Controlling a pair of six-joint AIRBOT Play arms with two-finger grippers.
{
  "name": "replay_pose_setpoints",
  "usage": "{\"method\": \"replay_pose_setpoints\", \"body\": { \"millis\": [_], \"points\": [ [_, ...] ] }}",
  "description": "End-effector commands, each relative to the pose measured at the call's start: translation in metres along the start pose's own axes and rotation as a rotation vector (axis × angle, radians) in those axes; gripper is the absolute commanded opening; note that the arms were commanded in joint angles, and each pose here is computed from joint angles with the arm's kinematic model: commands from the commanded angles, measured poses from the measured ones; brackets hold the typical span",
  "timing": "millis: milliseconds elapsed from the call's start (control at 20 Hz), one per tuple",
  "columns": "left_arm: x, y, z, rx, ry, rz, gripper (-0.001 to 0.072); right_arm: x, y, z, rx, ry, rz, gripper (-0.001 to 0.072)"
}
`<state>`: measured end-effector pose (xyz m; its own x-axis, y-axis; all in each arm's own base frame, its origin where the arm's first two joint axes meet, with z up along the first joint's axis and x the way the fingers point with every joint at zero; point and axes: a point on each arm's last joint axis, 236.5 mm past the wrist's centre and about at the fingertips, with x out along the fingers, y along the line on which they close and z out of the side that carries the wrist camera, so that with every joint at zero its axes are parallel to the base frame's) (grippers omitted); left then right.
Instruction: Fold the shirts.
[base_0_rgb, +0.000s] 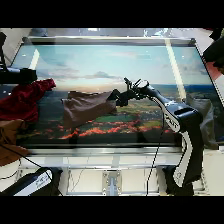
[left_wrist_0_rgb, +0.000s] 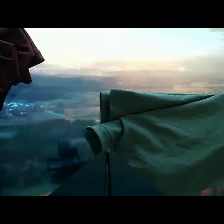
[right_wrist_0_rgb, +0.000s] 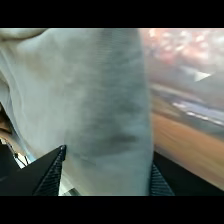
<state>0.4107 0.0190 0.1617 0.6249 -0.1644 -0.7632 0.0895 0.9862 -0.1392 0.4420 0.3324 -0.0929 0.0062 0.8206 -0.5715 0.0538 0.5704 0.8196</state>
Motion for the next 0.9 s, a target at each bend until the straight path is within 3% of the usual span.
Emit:
{"method": "replay_pose_setpoints", "body": {
  "millis": [0, 50, 100, 300, 450, 750, 850],
  "points": [
    [0.008, 0.001, -0.009, -0.009, 0.029, -0.005, 0.0010, 0.018, 0.020, -0.014, -0.037, 0.030, 0.048, 0.0390],
    [0.010, 0.001, -0.012, -0.011, 0.038, -0.006, 0.0010, 0.020, 0.026, -0.012, -0.036, 0.019, 0.062, 0.0181],
    [0.012, 0.002, -0.014, -0.012, 0.044, -0.007, 0.0010, 0.017, 0.038, -0.009, -0.044, 0.013, 0.090, 0.0023],
    [0.012, 0.002, -0.015, -0.013, 0.045, -0.007, 0.0010, -0.080, 0.112, 0.057, -0.264, -0.156, 0.168, 0.0011],
    [0.012, 0.001, -0.015, -0.013, 0.045, -0.007, 0.0010, -0.229, 0.108, 0.103, -0.313, -0.363, -0.019, 0.0010],
    [0.012, -0.004, -0.013, -0.024, 0.037, -0.032, 0.0010, -0.449, -0.009, 0.011, -0.065, -0.461, -0.602, 0.0009],
    [0.012, -0.012, -0.011, -0.038, 0.028, -0.065, 0.0009, -0.497, -0.034, -0.033, 0.042, -0.512, -0.709, 0.0009]
  ]
}}
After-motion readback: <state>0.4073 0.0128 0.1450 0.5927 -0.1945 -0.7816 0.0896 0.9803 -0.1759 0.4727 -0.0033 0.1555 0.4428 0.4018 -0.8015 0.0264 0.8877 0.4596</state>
